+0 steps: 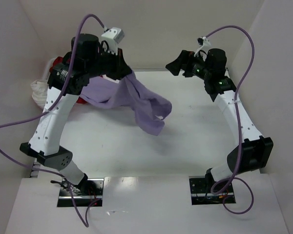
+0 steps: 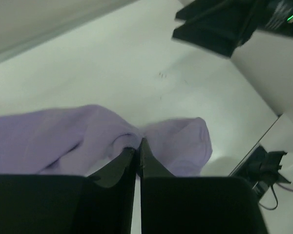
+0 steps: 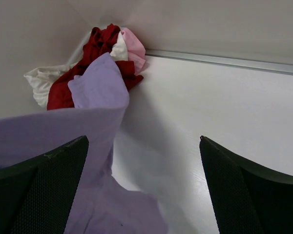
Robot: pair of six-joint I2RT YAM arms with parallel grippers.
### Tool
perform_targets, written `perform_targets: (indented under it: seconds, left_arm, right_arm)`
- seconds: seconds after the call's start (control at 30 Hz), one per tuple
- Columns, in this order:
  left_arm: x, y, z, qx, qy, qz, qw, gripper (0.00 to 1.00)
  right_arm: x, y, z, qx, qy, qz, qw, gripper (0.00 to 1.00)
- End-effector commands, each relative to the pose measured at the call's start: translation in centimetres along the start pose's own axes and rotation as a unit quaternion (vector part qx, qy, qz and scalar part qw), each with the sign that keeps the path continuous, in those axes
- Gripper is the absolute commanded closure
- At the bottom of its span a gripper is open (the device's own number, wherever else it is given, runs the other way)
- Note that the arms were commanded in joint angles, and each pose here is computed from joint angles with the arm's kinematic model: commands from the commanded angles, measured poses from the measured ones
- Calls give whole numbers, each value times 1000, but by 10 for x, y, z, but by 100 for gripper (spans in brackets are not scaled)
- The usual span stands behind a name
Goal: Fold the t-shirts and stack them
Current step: Move the tshirt to the center of the board
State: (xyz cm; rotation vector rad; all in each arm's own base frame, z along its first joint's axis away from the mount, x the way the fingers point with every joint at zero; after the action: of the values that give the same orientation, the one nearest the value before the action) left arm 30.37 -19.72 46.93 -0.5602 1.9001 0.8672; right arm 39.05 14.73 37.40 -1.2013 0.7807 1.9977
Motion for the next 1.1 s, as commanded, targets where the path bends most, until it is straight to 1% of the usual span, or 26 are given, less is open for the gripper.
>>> perform_targets:
  seconds: [0.0,0.07,0.13,0.2,0.23,0.27,0.3,0.33,0.37,0.4,0.43,0.5,0.53,0.57,0.63,0.7,0.77,0.8,0.83,0.87,0.97,1.03,1.07]
  left_arm:
    - [21,15,2,-5,9,17,1000,91]
    - [38,10,12,-30,22,40,998,91]
    - [57,-2,8,-2,41,74,996,95]
    - [59,-13,-5,36,54,75,995,96]
    - [61,-20,-9,50,52,78,994,96]
    - [62,-30,-12,53,47,78,994,97]
    - [60,-34,-11,47,51,74,995,97]
    - [60,-39,-14,51,49,76,995,97]
    - [62,-50,-11,49,51,85,994,97]
    - [57,-52,-17,56,47,79,994,97]
    - [55,-56,-15,52,46,77,995,97]
    - [54,-70,-20,55,42,79,995,98]
    - [44,-70,-23,59,43,66,995,98]
    - [42,-79,-22,60,42,61,995,98]
    - [33,-84,-28,68,36,51,996,98]
    - [15,-85,-33,76,36,26,996,98]
    - [10,-91,-34,77,41,24,996,98]
    - [-6,-83,-39,80,35,-1,996,98]
    - [-7,-82,-40,79,36,2,996,98]
    - [-4,-93,-37,76,38,12,996,98]
    - [-12,-95,-42,78,35,3,996,98]
    - [-13,-95,-42,78,35,3,996,98]
    - [-15,-93,-43,80,34,-1,996,98]
  right_arm:
    - [-12,22,10,4,35,-30,999,0]
    - [-7,28,11,5,37,-24,999,0]
    - [0,37,14,6,31,-23,999,0]
    - [12,42,17,-9,22,-6,1000,0]
    - [13,51,25,-22,18,-7,1000,0]
    - [11,55,31,-42,28,-18,999,0]
    - [24,58,36,-59,21,-10,998,0]
    - [26,63,42,-79,22,-11,997,0]
    - [22,73,49,-84,31,-27,996,0]
    - [31,75,58,-103,33,-20,994,0]
    - [29,76,62,-102,49,-26,993,0]
    - [38,79,71,-111,55,-19,992,0]
    - [41,77,79,-118,56,-16,991,0]
    - [45,78,81,-114,56,-16,992,0]
    - [52,75,90,-125,57,-11,990,0]
    - [57,76,92,-130,58,-9,990,0]
    - [56,77,101,-136,62,-17,989,0]
    - [58,75,97,-128,62,-21,990,0]
    - [62,73,98,-123,60,-18,990,0]
    - [60,72,100,-120,62,-26,990,0]
    - [68,59,100,-100,63,-22,993,0]
    - [69,50,96,-68,70,-27,995,0]
    - [74,43,92,-56,73,-20,996,0]
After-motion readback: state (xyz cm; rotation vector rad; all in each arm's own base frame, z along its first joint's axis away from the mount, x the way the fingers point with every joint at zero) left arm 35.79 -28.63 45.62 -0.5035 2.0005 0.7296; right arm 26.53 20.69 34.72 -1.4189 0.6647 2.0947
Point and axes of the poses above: each gripper's point midway between its finger pads, its own y axis back along the fingers, its own z axis along the line the jaws close on, x = y × z, the point moved 5 cm from there along y, back along the fingers, and after that the axes turned 4 degrees about y, right-handed, at the moved point
